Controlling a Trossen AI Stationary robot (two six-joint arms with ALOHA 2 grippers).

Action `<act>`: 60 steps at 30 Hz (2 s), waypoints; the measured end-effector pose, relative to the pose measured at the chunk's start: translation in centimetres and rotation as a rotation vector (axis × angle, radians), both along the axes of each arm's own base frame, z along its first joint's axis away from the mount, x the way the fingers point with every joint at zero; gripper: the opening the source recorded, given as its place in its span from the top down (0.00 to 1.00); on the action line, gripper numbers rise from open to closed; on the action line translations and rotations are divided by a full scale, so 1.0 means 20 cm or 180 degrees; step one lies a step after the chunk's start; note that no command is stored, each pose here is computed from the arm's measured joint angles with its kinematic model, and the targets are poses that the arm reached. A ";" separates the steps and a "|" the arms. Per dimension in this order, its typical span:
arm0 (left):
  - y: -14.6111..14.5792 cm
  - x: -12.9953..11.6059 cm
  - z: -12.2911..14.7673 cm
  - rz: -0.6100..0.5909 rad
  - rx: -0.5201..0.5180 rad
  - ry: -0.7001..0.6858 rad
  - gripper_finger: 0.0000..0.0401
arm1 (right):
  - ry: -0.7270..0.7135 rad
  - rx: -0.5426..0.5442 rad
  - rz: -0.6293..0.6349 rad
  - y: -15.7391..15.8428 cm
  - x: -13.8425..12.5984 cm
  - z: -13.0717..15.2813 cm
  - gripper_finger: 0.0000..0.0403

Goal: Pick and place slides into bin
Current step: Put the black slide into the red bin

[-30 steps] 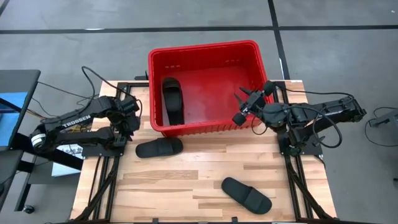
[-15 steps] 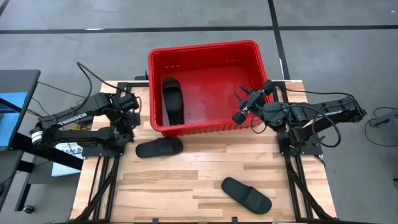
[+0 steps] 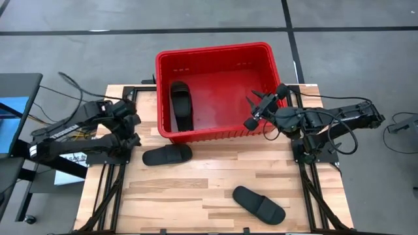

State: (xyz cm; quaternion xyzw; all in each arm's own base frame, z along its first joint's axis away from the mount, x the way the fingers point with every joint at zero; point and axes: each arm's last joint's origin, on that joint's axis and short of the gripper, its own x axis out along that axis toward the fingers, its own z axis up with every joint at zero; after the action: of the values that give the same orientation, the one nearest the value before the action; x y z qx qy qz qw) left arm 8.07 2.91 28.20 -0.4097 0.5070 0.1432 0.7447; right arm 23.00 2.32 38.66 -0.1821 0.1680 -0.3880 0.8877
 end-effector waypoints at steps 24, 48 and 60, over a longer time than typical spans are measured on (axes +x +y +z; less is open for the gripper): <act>-0.12 0.08 -0.15 0.1270 0.0187 -0.0255 0.66 | 0.0301 -0.0406 -0.0389 -0.07 -0.07 0.05 0.69; -0.32 0.20 -0.31 0.0684 0.0372 0.0779 0.66 | 0.0422 -0.0515 -0.0221 -0.03 -0.09 0.06 0.69; -0.37 0.34 -0.35 0.0378 0.0689 0.0339 0.66 | 0.0390 -0.0524 -0.0038 0.04 -0.10 0.06 0.69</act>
State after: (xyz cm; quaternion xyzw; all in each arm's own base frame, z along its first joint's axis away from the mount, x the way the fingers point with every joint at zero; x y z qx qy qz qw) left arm 14.94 -4.58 21.26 -0.3481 0.5023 0.2624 0.7468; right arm 21.08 3.07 39.80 -0.2768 0.1907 -0.3938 0.8555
